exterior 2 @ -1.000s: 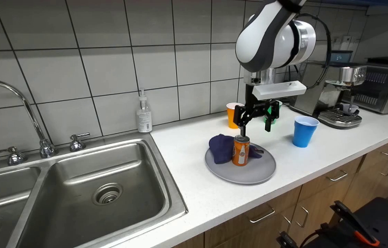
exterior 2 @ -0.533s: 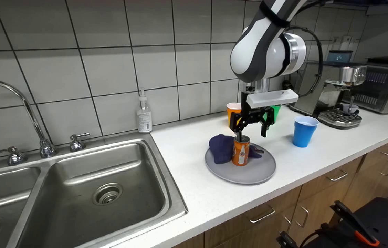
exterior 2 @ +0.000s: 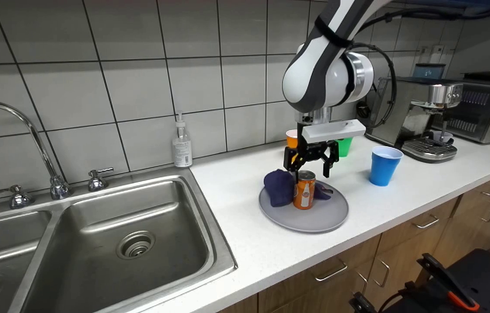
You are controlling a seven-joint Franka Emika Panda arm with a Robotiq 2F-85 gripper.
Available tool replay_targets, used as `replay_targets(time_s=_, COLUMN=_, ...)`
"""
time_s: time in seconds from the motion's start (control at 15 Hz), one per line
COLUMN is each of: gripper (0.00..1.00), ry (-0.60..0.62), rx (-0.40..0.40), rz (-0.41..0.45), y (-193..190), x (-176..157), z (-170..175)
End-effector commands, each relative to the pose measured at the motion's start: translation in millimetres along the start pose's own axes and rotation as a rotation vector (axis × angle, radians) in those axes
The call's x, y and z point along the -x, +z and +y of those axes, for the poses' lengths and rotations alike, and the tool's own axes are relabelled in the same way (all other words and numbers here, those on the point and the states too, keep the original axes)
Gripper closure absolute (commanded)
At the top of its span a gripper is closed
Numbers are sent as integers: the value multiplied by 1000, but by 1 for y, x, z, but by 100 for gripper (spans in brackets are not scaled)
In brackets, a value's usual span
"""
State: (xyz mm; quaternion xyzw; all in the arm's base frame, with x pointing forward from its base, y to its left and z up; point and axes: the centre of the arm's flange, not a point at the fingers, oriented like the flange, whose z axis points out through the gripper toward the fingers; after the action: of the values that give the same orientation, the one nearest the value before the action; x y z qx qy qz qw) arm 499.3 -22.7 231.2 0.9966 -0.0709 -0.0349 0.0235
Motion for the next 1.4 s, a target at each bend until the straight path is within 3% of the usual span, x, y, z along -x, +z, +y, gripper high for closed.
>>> replay_targets(time_s=0.0, gripper=0, ry=11, rx=8, rz=4, y=5, x=-11, z=-6)
replay_targets(time_s=0.27, gripper=0, ry=5, rx=9, rz=1, y=7, x=-13, z=-7)
replay_targets(time_s=0.33, gripper=25, ry=-6, rx=4, rz=0, y=8, x=-12, z=-7)
replay_targets(time_s=0.47, gripper=34, ry=-10, rx=6, rz=8, y=6, x=-11, z=-7)
replay_targets(time_s=0.67, gripper=60, ry=-10, rx=8, rz=12, y=6, x=-11, z=-6)
replay_targets(time_s=1.33, gripper=62, ry=-60, rx=-2, rz=31, y=-24, x=6, z=-17)
